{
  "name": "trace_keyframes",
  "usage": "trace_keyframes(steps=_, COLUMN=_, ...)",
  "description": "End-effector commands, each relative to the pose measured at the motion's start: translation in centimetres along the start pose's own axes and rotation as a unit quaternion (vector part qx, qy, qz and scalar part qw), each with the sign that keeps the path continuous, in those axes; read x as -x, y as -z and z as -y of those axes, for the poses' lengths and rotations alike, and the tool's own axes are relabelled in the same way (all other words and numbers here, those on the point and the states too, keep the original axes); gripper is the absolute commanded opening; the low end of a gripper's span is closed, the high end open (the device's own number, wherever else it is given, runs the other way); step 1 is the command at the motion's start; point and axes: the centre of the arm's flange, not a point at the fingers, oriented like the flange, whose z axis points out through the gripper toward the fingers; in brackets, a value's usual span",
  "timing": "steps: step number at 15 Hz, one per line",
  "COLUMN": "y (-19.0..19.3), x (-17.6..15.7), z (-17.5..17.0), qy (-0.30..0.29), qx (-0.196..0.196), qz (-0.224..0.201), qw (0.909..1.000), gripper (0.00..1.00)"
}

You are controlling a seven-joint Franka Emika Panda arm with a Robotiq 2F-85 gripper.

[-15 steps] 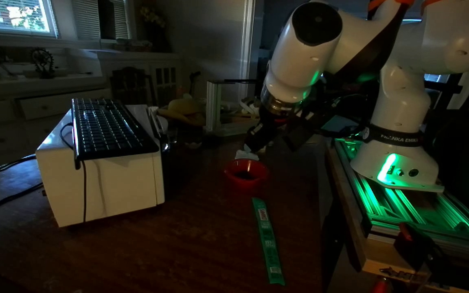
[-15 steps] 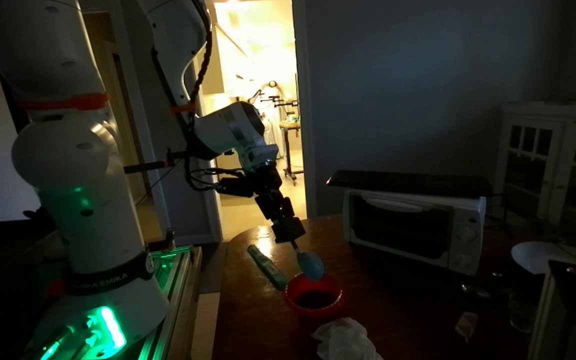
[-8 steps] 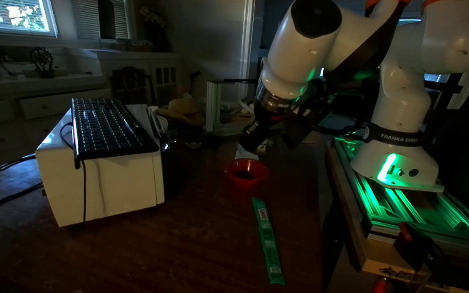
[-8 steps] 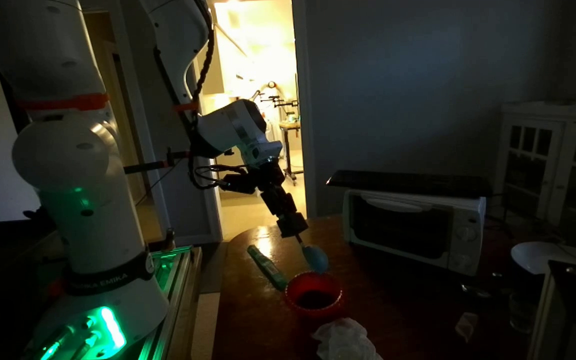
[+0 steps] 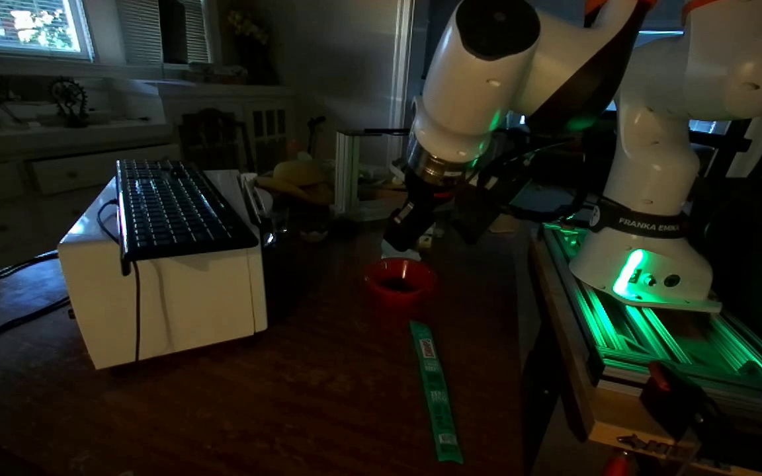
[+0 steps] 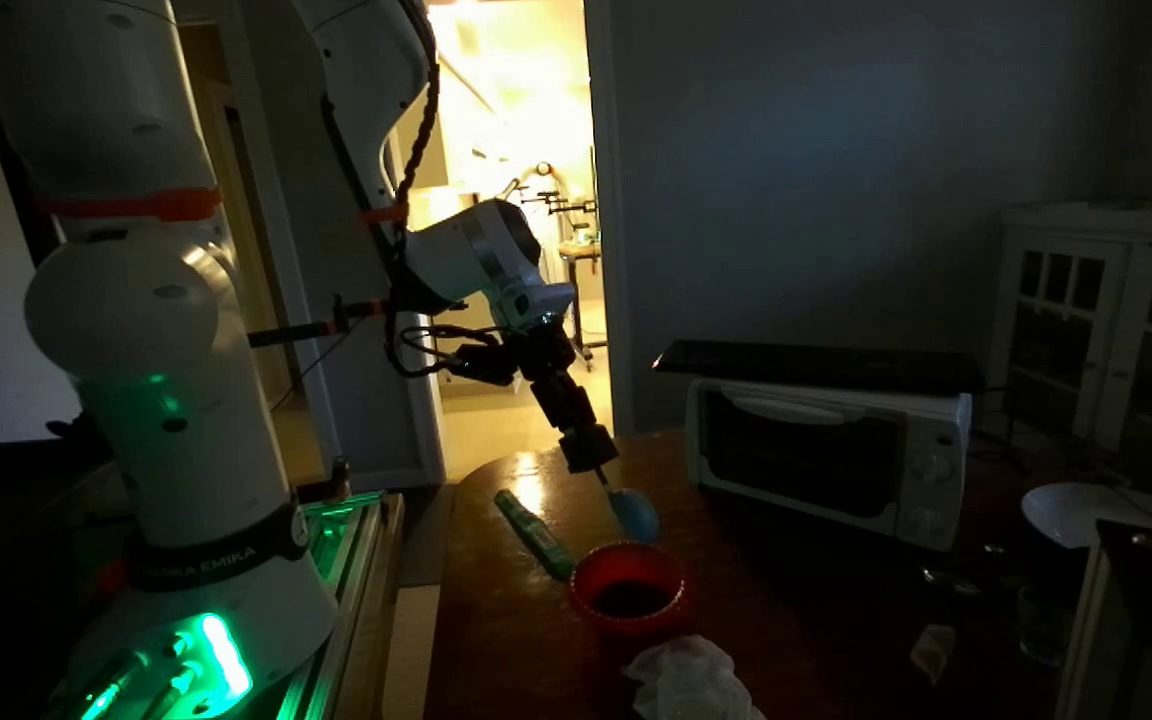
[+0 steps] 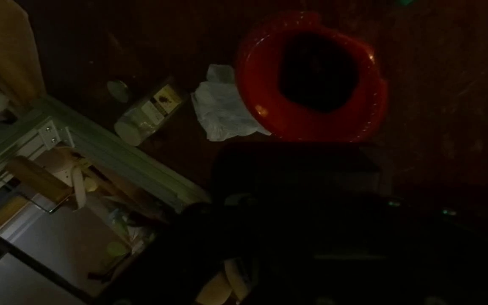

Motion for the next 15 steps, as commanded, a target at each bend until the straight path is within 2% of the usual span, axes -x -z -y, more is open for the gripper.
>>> trace_keyframes(steps=1, y=-0.7, x=-0.2, z=0.7, qy=0.016, qx=0.068, qz=-0.016, qw=0.9974, gripper=0.22)
trace_keyframes(steps=2, y=0.0, x=-0.3, z=0.4, qy=0.002, qx=-0.035, qz=0.045, qw=0.9983, gripper=0.22)
trace_keyframes(steps=3, y=0.0, x=-0.3, z=0.9, qy=0.001, qx=-0.012, qz=0.019, qw=0.9997, gripper=0.22)
trace_keyframes(steps=4, y=-1.0, x=-0.3, z=1.0, qy=0.021, qx=0.065, qz=-0.012, qw=0.9976, gripper=0.22)
trace_keyframes(steps=5, y=-0.3, x=-0.8, z=0.6, qy=-0.001, qx=-0.037, qz=0.052, qw=0.998, gripper=0.22)
trace_keyframes(steps=6, y=-0.4, x=-0.6, z=1.2, qy=-0.002, qx=-0.026, qz=0.032, qw=0.9991, gripper=0.22)
trace_keyframes(steps=7, y=-1.4, x=-0.6, z=1.4, qy=0.022, qx=0.059, qz=0.001, qw=0.998, gripper=0.22)
trace_keyframes(steps=8, y=-0.6, x=-0.7, z=1.3, qy=0.002, qx=-0.02, qz=0.047, qw=0.9987, gripper=0.22)
trace_keyframes(steps=9, y=-0.3, x=-0.8, z=1.4, qy=-0.005, qx=-0.056, qz=0.056, qw=0.9968, gripper=0.22)
trace_keyframes(steps=10, y=-1.6, x=-0.8, z=1.4, qy=0.017, qx=0.051, qz=0.005, qw=0.9985, gripper=0.22)
trace_keyframes(steps=11, y=-1.1, x=-0.9, z=1.3, qy=-0.007, qx=-0.012, qz=0.046, qw=0.9989, gripper=0.22)
trace_keyframes(steps=12, y=-1.7, x=-0.8, z=1.3, qy=0.013, qx=0.061, qz=-0.012, qw=0.998, gripper=0.22)
trace_keyframes(steps=13, y=-2.2, x=-1.2, z=0.8, qy=0.021, qx=0.083, qz=-0.013, qw=0.9962, gripper=0.22)
trace_keyframes(steps=14, y=-1.5, x=-1.5, z=0.3, qy=-0.005, qx=-0.01, qz=0.047, qw=0.9988, gripper=0.22)
trace_keyframes(steps=15, y=-2.1, x=-1.3, z=0.7, qy=0.019, qx=0.1, qz=-0.028, qw=0.9944, gripper=0.22)
